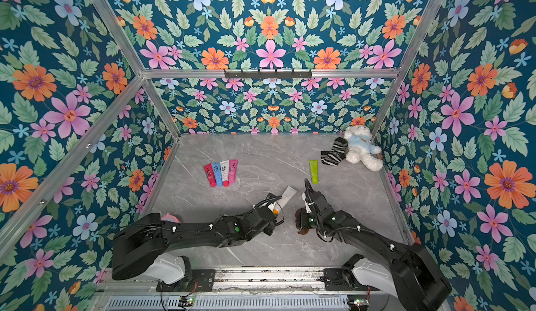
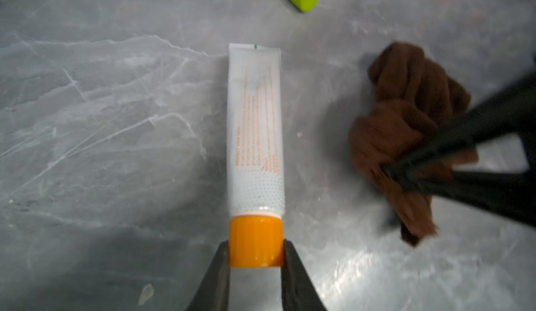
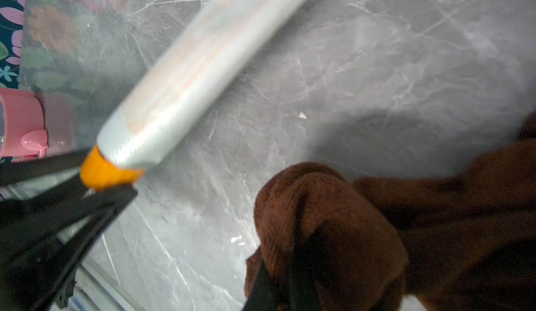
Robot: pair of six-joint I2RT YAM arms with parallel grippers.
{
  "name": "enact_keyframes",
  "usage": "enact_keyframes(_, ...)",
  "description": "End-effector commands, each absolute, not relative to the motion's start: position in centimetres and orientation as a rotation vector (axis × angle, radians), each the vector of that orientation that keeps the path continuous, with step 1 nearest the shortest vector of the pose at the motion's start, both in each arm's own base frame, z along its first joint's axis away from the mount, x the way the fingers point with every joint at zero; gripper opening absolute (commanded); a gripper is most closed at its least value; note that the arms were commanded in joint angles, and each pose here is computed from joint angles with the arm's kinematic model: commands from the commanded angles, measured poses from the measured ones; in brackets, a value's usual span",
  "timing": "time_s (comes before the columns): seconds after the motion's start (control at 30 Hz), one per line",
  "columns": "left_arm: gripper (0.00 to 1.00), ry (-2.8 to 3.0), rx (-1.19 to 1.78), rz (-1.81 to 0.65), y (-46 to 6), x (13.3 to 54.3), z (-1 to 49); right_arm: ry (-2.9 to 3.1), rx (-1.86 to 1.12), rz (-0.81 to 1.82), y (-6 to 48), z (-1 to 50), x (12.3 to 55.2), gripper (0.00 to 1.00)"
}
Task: Wipe the surface of the toothpaste tube
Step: Move the toothpaste to the center of the board.
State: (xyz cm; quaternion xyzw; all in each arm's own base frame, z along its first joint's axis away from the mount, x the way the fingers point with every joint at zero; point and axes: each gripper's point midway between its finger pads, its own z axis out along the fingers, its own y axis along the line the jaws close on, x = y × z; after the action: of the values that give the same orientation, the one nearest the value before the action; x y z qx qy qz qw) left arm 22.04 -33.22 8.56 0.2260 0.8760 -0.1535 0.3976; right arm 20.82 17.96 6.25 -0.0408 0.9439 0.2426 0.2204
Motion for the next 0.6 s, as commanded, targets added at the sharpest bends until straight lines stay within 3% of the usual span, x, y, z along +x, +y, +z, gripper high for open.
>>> enact_keyframes(0.0, 0.0, 2.233, 0.338, -0.416, -33.1, 25.2, 9.4, 2.648, -0.117, 0.699, 17.0, 6.0, 18.4, 0.0)
enact_keyframes(0.57, 0.0, 2.237, 0.05, -0.608, -41.2, 36.7, 9.3, 2.434, -0.256, 0.984, 18.3, 9.5, 15.7, 0.0)
